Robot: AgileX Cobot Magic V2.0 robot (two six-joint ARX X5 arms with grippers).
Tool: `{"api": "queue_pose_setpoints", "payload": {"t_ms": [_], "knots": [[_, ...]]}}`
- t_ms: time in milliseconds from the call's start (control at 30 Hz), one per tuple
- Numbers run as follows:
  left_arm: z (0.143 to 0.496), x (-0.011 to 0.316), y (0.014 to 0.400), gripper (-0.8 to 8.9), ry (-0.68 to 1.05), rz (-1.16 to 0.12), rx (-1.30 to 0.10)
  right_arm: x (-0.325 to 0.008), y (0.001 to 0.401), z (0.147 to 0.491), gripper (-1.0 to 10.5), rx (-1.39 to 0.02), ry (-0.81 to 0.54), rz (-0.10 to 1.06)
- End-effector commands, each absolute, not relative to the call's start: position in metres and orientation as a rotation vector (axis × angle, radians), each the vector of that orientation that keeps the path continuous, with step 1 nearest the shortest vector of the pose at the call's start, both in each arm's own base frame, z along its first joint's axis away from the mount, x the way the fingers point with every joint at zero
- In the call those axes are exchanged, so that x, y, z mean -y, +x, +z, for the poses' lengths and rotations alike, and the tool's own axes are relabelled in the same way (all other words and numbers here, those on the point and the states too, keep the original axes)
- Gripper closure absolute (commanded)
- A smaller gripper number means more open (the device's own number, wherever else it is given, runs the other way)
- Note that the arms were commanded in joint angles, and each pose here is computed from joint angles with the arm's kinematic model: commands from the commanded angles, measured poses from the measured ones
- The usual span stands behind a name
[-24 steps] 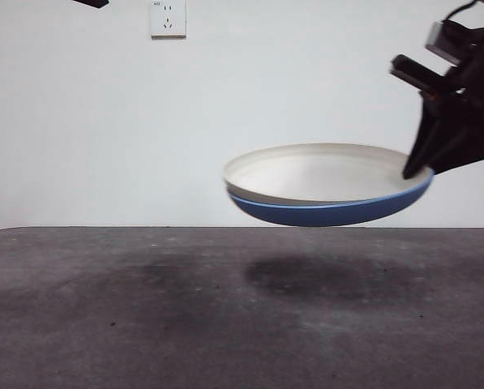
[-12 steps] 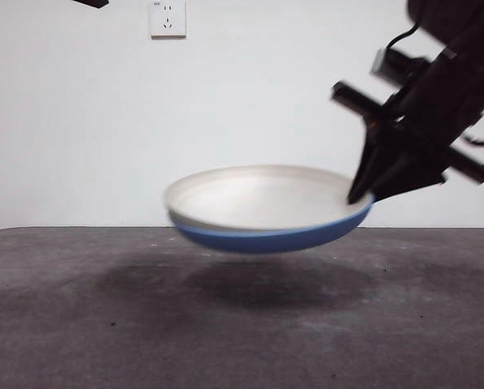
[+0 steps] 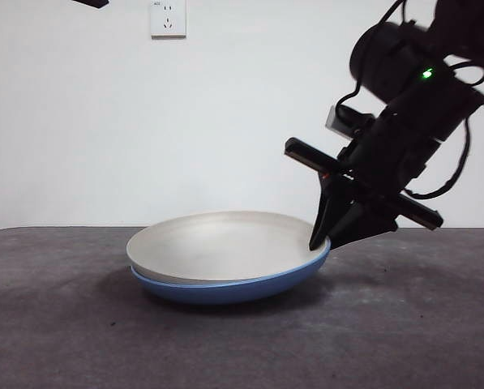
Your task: Pick up the white plate, put it on the blue plate, put it on desk
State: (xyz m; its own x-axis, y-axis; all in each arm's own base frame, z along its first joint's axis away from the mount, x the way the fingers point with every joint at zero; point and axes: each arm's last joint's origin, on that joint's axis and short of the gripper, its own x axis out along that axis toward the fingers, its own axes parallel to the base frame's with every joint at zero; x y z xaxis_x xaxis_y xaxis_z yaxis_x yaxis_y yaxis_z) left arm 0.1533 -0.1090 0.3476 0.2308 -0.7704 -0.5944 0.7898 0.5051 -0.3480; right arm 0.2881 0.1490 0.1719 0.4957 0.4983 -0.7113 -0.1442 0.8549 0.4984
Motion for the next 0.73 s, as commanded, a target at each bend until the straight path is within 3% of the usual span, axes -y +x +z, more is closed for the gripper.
{"api": "queue_pose_setpoints", "payload": {"t_ms": [33, 433, 600, 733], "knots": [[0.349, 0.111, 0.154, 5.02, 0.032, -1.087, -0.789, -0.155, 0.297, 0.175, 9.3, -0.954, 0.422, 0.407], [0.349, 0.111, 0.154, 5.02, 0.032, -1.087, -0.789, -0.154, 0.296, 0.159, 9.2, -1.031, 0.362, 0.361], [0.349, 0.111, 0.154, 5.02, 0.032, -1.087, -0.789, -0.154, 0.296, 0.159, 6.7, -1.026, 0.358, 0.351], [0.349, 0.111, 0.154, 5.02, 0.032, -1.087, -0.789, -0.153, 0.295, 0.162, 6.6, -1.021, 0.360, 0.355]]}}
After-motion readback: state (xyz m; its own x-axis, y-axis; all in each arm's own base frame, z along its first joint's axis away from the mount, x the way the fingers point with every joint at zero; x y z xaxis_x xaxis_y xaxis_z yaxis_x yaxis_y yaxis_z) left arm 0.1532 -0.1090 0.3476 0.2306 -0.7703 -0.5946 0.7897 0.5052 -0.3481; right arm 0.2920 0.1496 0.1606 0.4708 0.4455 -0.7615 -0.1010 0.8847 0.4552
